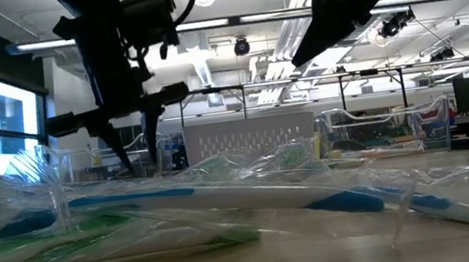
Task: Pick & Place Toothbrushes
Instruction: Put the orange toothbrush into the right transparent bin
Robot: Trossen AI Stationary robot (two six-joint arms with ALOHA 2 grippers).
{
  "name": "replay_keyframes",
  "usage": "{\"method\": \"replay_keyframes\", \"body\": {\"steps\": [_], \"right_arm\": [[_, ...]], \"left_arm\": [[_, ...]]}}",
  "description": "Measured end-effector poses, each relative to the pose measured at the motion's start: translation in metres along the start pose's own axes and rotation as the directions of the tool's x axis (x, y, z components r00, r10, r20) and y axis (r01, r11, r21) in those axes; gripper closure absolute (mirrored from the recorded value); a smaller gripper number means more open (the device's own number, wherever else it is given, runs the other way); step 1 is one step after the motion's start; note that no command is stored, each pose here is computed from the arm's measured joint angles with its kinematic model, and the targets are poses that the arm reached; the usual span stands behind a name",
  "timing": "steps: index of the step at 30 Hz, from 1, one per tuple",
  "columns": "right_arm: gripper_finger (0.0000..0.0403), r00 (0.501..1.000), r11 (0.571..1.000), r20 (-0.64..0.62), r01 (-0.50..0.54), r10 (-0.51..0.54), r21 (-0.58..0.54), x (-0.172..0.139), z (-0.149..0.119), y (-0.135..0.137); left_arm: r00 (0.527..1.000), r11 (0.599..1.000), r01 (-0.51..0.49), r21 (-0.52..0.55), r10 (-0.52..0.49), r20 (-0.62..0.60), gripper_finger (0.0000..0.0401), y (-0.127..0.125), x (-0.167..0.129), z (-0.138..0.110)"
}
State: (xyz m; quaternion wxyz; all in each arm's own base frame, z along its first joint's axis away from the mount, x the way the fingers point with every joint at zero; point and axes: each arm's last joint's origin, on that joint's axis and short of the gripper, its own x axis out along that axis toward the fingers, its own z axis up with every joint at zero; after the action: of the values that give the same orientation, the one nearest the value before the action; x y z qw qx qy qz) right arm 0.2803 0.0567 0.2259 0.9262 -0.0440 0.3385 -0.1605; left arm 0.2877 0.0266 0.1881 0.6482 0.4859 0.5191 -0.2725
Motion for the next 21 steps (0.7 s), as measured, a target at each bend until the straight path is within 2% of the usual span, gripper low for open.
{"method": "replay_keyframes", "body": {"steps": [10,21], "right_arm": [[0.0401,1.000,1.000,0.000,0.000,0.000,-0.001,0.000,0.000,0.000],[0.0401,1.000,1.000,0.006,-0.002,0.002,0.006,0.000,0.001,0.000]], "left_arm": [[1.000,0.998,-0.031,0.048,0.031,0.004,0.0260,0.005,0.010,0.003],[1.000,0.998,0.020,0.059,-0.018,-0.023,0.0260,0.001,0.020,0.003]]}}
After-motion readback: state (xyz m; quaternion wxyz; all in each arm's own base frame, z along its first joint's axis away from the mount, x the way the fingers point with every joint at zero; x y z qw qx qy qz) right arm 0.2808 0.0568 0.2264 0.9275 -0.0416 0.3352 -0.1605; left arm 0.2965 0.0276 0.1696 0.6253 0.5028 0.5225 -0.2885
